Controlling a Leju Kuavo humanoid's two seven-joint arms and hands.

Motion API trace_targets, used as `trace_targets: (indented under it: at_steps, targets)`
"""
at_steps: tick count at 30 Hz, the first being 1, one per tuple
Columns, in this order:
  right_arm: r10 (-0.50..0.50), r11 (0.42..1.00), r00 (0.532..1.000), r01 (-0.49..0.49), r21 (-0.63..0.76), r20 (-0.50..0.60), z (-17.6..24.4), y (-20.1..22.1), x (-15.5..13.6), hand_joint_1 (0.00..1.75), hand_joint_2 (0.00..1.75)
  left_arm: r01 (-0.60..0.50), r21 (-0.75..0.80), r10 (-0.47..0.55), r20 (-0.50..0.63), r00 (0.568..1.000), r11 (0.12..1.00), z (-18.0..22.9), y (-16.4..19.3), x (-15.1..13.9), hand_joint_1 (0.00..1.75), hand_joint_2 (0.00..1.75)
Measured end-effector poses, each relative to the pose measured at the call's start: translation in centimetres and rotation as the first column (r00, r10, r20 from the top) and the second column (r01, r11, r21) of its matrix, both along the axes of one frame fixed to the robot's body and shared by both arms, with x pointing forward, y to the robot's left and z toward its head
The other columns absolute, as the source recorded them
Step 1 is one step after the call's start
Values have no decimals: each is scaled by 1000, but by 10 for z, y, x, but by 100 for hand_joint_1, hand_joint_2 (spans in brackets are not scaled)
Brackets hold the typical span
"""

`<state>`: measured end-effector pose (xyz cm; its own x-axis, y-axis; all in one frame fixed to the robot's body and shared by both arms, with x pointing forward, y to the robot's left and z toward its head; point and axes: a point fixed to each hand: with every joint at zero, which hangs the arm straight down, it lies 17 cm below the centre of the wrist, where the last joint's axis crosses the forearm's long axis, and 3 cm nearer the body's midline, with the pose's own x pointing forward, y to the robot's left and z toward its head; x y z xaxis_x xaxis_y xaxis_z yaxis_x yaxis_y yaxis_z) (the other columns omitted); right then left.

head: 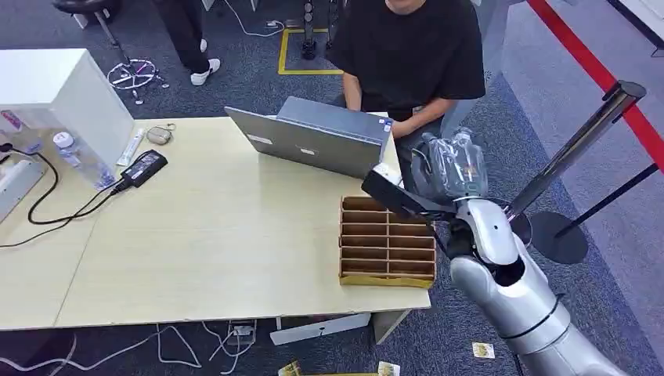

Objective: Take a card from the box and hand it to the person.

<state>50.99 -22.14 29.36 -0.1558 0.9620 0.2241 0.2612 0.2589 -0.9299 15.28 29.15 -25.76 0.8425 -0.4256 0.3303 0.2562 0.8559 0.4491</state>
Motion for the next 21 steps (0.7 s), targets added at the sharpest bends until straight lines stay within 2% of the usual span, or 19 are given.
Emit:
trace_targets:
  at_steps: [2,8,14,21]
  targets:
    - [-29,1000,999,29,2,22,12,-15,5,166,175,3,1,-3,-1,1000,1000,0,0,0,0,0]
    - [-94,995,991,95,-6,93,39,-48,15,162,175,17,7,-17,5,1000,1000,1,0,2,0,0]
    - [-136,990,978,138,3,156,45,-70,21,161,175,23,11,-23,2,1000,1000,1,0,1,0,0]
    - [-152,988,964,151,22,218,41,-82,21,148,175,30,12,-30,4,1000,999,1,-1,2,0,0]
